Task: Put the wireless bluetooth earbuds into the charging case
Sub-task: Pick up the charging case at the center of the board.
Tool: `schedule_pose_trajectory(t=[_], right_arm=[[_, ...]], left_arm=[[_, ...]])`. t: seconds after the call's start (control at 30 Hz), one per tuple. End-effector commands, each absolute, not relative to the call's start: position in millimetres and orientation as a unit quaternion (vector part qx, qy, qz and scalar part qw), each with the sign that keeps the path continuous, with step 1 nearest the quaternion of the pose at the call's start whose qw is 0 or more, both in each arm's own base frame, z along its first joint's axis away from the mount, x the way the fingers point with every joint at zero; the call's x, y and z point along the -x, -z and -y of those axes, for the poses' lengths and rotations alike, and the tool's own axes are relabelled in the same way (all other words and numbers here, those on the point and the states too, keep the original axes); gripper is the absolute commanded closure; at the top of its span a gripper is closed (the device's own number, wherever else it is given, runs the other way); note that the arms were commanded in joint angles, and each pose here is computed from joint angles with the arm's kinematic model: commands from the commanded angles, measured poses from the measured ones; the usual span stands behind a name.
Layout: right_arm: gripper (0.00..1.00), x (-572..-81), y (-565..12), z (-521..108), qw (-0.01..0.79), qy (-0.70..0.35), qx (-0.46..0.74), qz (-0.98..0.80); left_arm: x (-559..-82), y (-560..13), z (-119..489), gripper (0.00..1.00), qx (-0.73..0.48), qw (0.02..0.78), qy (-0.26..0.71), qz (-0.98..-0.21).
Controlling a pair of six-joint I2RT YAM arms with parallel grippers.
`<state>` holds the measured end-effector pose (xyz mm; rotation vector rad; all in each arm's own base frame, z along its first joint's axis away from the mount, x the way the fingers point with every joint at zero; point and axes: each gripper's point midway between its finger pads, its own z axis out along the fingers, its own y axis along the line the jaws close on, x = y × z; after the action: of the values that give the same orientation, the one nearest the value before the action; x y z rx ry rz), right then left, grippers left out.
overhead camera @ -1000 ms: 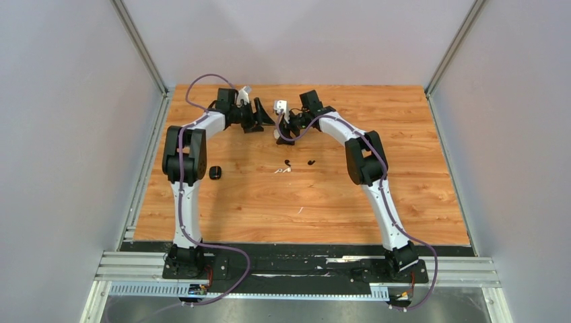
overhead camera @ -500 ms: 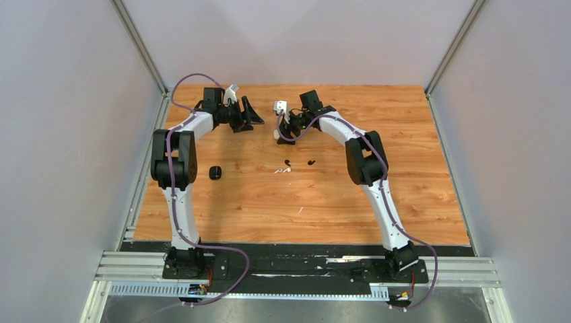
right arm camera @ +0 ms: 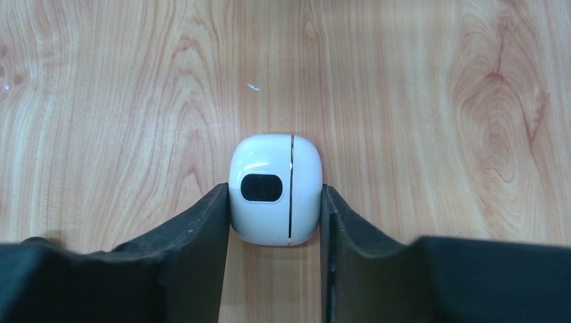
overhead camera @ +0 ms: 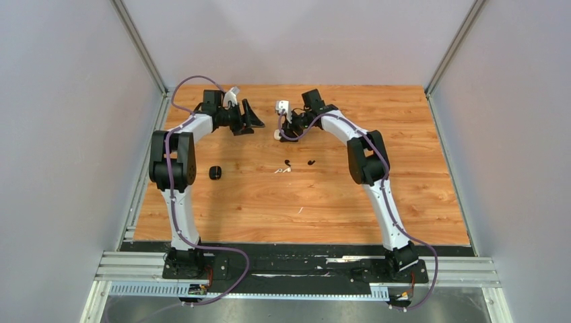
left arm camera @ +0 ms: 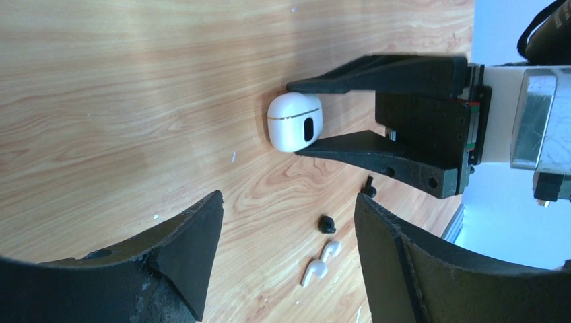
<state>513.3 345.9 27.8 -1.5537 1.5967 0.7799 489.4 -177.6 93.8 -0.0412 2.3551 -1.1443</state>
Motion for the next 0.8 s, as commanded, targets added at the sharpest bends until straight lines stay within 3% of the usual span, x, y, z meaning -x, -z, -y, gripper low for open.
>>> schedule_pose_trajectory(t=[0.0, 0.03, 0.17, 0.27, 0.3, 0.47, 0.77], right_arm=[[0.8, -533, -55, -331, 0.405, -0.272, 0.61, -0.624], [0.88, -540, -64, -329, 0.416, -0.26, 0.609, -0.623], [0.95, -559, -125, -320, 0.475, -0.208, 0.611, -0.598], [1.0, -546, -186, -311, 0.539, -0.161, 0.629, -0.537], [1.0, -544, -218, -311, 0.577, -0.133, 0.633, -0.498], [1.0, -502, -267, -301, 0.688, -0.05, 0.621, -0.371], [1.0, -480, -309, -313, 0.723, -0.025, 0.617, -0.311]], left_arm=[[-488, -123, 184, 0.22, -0.044, 0.297, 0.436, -0.848], [-487, -126, 185, 0.22, -0.054, 0.299, 0.442, -0.844], [-487, -151, 195, 0.22, -0.111, 0.338, 0.465, -0.811], [-485, -189, 205, 0.22, -0.164, 0.387, 0.498, -0.759], [-483, -202, 206, 0.22, -0.174, 0.398, 0.506, -0.745], [-464, -245, 219, 0.2, -0.281, 0.44, 0.53, -0.668], [-441, -294, 248, 0.23, -0.351, 0.474, 0.529, -0.61]])
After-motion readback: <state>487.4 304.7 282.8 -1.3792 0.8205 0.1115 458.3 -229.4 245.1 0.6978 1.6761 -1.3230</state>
